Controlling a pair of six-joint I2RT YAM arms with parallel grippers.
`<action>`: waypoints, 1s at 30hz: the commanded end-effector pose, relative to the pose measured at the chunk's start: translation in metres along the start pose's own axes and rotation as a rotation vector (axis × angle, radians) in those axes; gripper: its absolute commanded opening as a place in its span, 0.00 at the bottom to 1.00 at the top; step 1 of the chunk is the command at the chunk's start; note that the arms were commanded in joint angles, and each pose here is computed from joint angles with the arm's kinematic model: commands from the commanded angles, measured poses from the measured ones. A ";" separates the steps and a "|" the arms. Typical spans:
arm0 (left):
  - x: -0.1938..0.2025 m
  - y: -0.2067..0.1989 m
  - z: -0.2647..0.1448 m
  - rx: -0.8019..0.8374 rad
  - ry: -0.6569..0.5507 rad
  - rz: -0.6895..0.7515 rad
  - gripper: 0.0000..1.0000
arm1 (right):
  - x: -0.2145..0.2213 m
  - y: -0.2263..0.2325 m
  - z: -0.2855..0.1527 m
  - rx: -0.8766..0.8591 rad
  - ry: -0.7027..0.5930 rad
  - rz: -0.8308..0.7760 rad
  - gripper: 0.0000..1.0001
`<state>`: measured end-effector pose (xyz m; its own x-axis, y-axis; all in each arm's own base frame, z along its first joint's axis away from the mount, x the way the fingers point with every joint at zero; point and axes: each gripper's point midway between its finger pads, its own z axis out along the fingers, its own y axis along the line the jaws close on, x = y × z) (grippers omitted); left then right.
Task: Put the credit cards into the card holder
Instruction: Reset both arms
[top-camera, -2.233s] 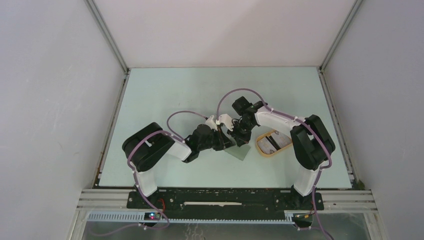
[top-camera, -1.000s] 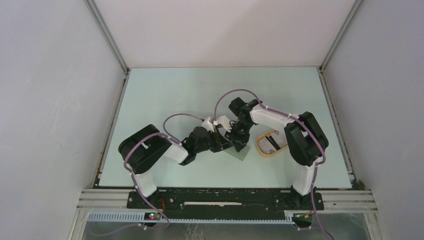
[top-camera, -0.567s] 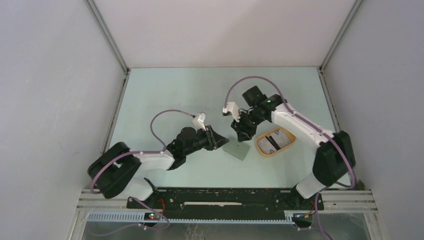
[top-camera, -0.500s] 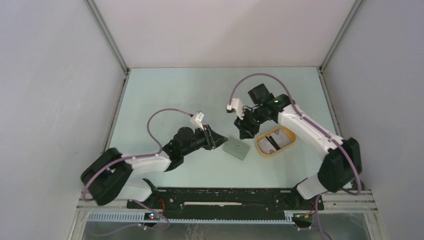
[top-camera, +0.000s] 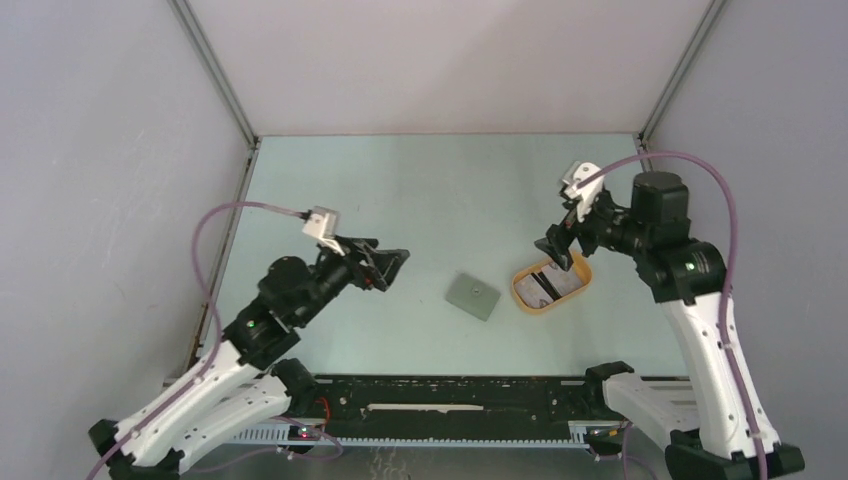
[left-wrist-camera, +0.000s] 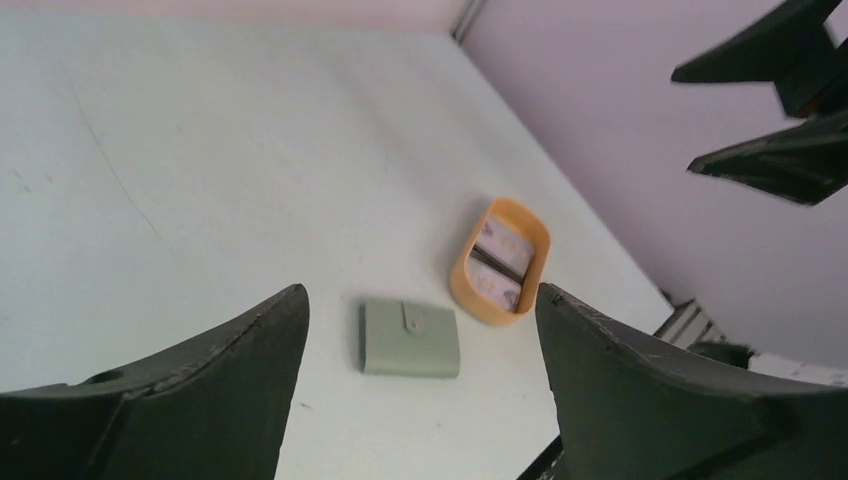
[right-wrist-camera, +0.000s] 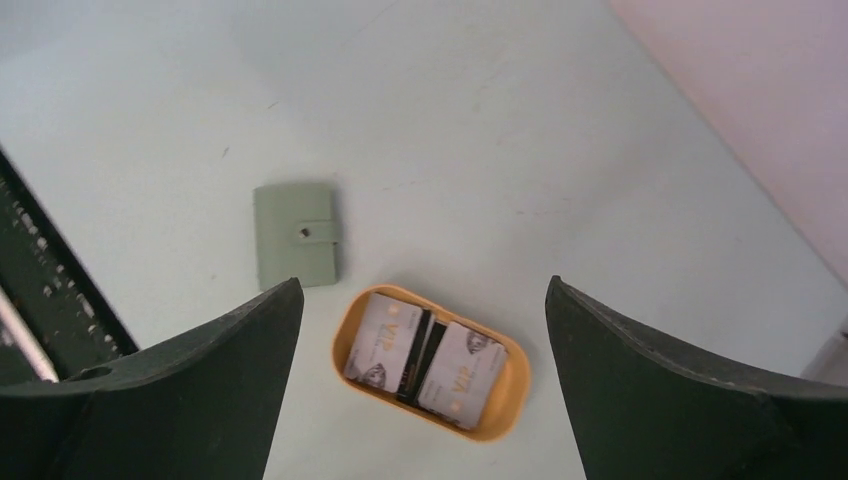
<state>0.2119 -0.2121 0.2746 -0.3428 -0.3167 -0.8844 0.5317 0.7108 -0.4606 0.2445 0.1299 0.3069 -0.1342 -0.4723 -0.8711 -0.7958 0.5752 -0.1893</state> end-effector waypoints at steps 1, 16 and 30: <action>-0.045 0.002 -0.032 -0.067 -0.053 0.117 0.90 | -0.024 -0.022 -0.028 0.185 -0.090 0.088 1.00; -0.082 -0.043 -0.080 0.094 -0.028 0.143 0.96 | -0.107 0.007 -0.092 0.153 -0.337 0.338 1.00; -0.086 -0.032 -0.073 0.043 -0.051 0.199 1.00 | -0.100 -0.009 -0.098 0.251 -0.355 0.463 1.00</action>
<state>0.1637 -0.1648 0.3483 -0.2656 -0.1905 -0.9451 0.6052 0.7301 -0.3173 0.2073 0.1080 0.4369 -0.2027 0.0576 -0.9775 -0.5484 0.8204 0.1621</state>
